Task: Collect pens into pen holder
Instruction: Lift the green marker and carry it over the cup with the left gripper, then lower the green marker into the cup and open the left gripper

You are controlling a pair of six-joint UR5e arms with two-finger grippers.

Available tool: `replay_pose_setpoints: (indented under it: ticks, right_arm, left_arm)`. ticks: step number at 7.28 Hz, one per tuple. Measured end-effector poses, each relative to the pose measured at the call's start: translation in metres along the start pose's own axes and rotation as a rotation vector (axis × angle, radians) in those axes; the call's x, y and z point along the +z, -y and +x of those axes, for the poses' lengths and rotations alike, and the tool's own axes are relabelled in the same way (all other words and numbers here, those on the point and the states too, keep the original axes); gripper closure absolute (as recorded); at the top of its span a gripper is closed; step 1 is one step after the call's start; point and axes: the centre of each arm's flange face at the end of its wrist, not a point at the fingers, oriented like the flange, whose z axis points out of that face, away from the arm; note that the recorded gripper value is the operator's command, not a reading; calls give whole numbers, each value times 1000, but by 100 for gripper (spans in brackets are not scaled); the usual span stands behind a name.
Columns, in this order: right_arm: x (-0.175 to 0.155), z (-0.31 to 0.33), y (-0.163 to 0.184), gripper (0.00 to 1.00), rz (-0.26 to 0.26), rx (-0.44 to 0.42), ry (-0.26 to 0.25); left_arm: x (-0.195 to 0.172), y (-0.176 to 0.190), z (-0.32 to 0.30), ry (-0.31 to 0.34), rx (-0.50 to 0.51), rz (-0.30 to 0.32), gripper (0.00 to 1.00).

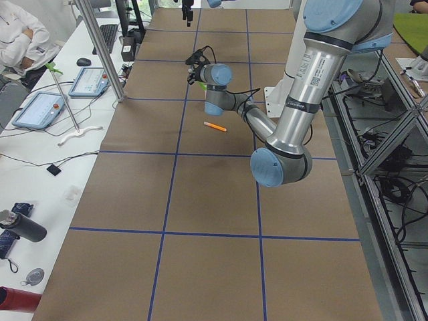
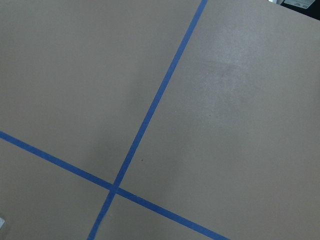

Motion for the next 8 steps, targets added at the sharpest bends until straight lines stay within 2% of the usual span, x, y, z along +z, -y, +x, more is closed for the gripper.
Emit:
replay_pose_setpoints:
  ticks: [2,3,5,6,7,8]
  right_arm:
    - [0,-1,1,0,2,-1,0]
    - [0,-2,2,0,2,-1,1]
    - [-1,-2,2,0,3,-1,1]
    - [0,-2,2,0,3,-1,1]
    - [0,-2,3,0,3,-1,1]
    - [0,-2,3,0,3,-1,1]
  left_arm:
    - [47,-51,24,-36,-35,144,100]
    - [63,-72,22,-43,-47,181,100]
    - [76,-93,21,-47,-47,203,98]
    - [78,-98,22,-49,-46,201,47]
    - [79,-103,25,-53,-47,195,21]
    - [80,-107,29,-58,-50,191,1]
